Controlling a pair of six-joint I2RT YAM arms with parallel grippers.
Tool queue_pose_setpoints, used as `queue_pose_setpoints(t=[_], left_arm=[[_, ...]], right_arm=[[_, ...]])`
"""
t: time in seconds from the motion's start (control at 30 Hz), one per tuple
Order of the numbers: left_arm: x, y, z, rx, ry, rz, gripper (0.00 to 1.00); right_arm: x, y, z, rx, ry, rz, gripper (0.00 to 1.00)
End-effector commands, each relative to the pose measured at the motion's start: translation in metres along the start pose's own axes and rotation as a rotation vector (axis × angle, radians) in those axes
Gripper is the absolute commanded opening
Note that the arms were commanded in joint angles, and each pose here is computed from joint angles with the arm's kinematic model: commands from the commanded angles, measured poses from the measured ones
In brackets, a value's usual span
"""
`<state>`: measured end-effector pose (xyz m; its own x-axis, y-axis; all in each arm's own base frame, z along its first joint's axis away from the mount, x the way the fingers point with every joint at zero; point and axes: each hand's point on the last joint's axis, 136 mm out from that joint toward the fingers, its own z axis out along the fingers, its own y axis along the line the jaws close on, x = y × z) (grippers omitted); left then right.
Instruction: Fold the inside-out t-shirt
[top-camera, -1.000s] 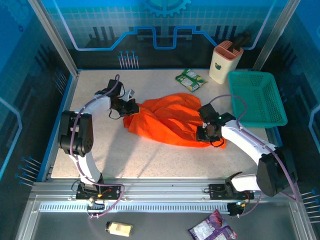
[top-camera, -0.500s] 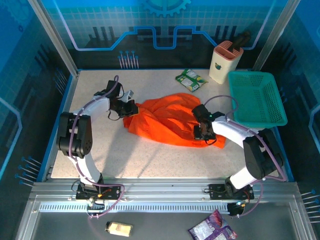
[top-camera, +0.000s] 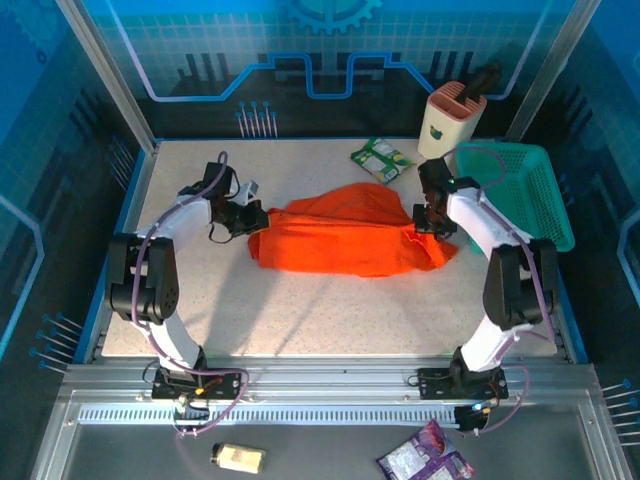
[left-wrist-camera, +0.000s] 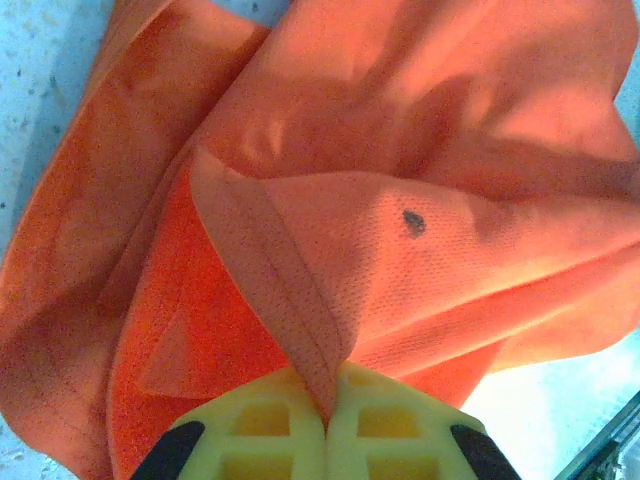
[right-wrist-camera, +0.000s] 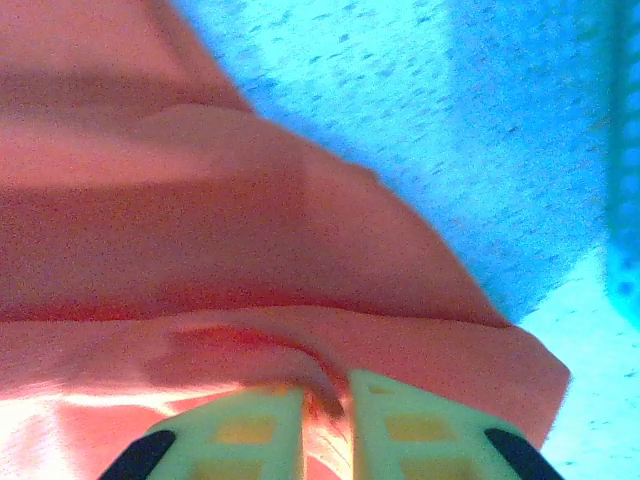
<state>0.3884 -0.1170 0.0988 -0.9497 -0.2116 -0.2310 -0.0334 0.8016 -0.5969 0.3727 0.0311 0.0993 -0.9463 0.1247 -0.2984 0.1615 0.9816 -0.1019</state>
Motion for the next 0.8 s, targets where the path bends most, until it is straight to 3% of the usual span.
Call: queue_pose_setpoints(t=[0.0, 0.23, 0.4, 0.77], left_arm=[[0.005, -0.002, -0.008, -0.001, -0.007, -0.008, 0.0], [0.006, 0.0, -0.004, 0.006, 0.001, -0.02, 0.0], [0.007, 0.001, -0.003, 0.005, 0.009, -0.021, 0.0], [0.009, 0.0, -0.005, 0.004, 0.008, -0.017, 0.0]], right_arm=[[0.009, -0.025, -0.017, 0.175, 0.03, -0.076, 0.22], [0.026, 0.011, -0.043, 0.104, -0.027, -0.147, 0.3], [0.034, 0.033, -0.028, 0.017, -0.002, -0.141, 0.39], [0.035, 0.049, 0.012, 0.027, 0.062, -0.178, 0.3]])
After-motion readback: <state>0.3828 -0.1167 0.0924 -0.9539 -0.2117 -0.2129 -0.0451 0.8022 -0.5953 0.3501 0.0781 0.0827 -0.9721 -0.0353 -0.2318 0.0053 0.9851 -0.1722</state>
